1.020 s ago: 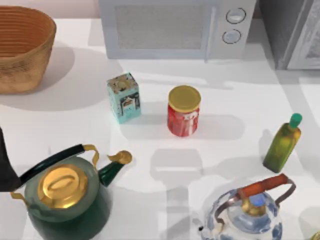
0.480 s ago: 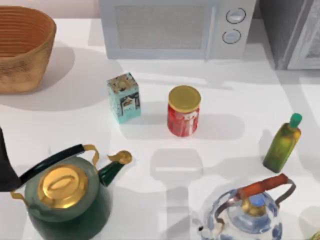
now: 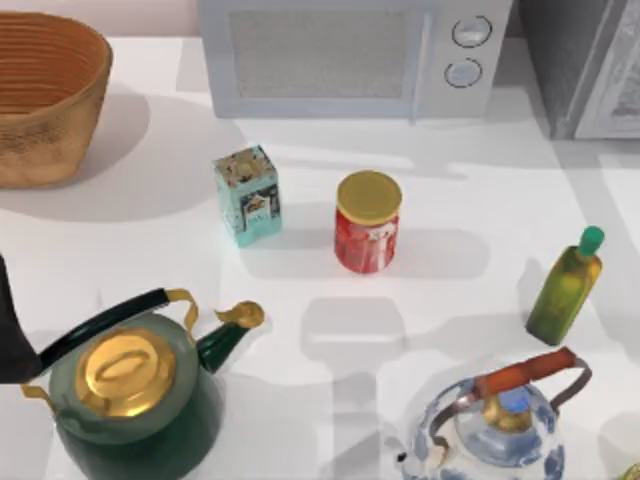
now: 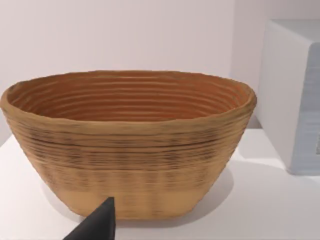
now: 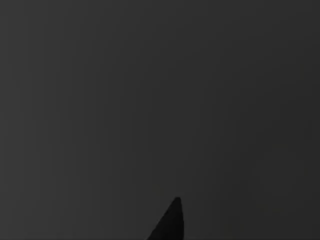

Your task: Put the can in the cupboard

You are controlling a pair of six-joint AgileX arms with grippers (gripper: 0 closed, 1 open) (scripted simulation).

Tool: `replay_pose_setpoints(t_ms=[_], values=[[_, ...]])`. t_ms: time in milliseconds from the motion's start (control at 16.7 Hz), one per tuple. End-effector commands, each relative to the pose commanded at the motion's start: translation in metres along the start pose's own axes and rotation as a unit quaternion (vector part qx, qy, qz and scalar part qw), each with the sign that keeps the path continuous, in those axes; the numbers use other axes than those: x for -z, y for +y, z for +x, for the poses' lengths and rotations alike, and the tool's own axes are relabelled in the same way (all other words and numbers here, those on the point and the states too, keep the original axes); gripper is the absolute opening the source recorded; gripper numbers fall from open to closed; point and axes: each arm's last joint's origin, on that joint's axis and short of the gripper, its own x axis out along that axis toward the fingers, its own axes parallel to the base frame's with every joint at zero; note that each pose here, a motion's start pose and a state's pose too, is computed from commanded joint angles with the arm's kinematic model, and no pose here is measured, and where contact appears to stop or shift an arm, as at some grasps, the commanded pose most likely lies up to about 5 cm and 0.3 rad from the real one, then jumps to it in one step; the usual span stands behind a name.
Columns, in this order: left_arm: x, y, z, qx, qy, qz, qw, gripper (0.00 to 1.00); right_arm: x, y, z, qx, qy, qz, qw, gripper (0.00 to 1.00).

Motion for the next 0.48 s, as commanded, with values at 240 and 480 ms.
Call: replay_pose_setpoints(t_ms=[240,480], values=[[0.0000,0.0000,0.0000,0.000,0.000,0.000,1.000,1.00,0.0000,0.0000,0.0000,0.000,0.000,0.000,1.000,1.00],[0.0000,0.0000,0.0000,0.000,0.000,0.000,1.000,1.00,0.0000,0.0000,0.0000,0.000,0.000,0.000,1.000,1.00]])
